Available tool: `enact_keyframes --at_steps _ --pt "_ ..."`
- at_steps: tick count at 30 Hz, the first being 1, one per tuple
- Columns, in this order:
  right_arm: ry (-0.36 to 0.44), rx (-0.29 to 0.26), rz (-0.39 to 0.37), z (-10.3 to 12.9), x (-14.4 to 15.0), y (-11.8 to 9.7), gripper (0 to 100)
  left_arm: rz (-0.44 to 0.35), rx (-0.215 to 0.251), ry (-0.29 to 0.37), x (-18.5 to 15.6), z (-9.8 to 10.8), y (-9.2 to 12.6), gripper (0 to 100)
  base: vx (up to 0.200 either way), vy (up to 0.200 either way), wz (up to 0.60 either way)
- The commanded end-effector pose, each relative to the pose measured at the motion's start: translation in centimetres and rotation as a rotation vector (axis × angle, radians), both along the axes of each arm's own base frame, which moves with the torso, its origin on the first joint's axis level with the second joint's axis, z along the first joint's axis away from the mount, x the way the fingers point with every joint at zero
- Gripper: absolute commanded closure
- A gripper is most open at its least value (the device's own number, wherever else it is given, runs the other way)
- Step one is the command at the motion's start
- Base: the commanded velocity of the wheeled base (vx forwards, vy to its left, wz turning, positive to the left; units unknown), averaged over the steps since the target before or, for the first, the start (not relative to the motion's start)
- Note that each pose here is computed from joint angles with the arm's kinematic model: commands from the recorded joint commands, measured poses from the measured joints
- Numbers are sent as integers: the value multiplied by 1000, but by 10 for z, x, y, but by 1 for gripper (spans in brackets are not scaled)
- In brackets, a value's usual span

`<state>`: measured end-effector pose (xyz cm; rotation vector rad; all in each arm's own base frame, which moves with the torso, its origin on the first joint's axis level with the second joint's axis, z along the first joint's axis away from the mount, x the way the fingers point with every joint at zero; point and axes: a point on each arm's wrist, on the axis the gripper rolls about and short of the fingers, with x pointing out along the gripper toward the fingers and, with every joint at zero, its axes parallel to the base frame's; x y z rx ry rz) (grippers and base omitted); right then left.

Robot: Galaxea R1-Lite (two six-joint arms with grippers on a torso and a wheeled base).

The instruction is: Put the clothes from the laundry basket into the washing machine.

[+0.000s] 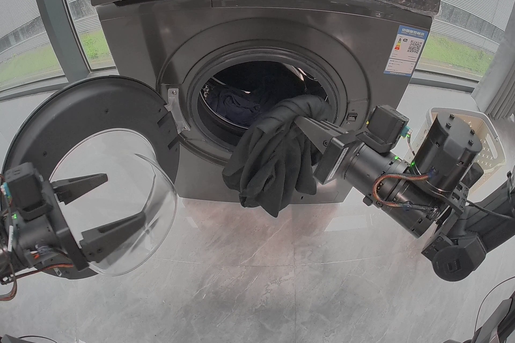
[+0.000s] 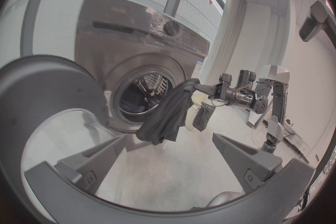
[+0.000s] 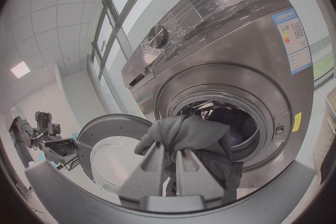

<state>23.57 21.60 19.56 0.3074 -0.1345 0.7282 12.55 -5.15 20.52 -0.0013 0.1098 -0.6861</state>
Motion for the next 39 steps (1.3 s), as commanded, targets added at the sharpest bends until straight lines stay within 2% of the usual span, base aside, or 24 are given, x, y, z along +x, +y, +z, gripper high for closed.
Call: enact_keyframes --at_steps 1,7,15,18,24,28,34,39 --pt "-9 9 14 0 4 10 100 -108 43 122 38 -20 -33 0 0 0 0" --pt "-37 36 10 9 8 12 100 -150 73 183 59 -37 -52 0 0 0 0" --pt "-73 69 2 22 15 15 100 -191 72 204 75 -51 -72 0 0 0 0" --pt "-80 76 2 24 16 16 100 -216 73 242 76 -59 -81 0 0 0 0" --pt "-80 76 1 24 16 16 100 -215 84 314 88 -75 -89 0 0 0 0" --pt "-81 77 1 24 16 16 100 -208 64 335 96 -82 -94 0 0 0 0" --pt "-82 78 1 24 16 16 100 -208 -14 335 113 -91 -109 0 0 0 0" --pt "-90 85 2 27 16 17 100 -216 -28 357 122 -100 -119 0 0 0 0"
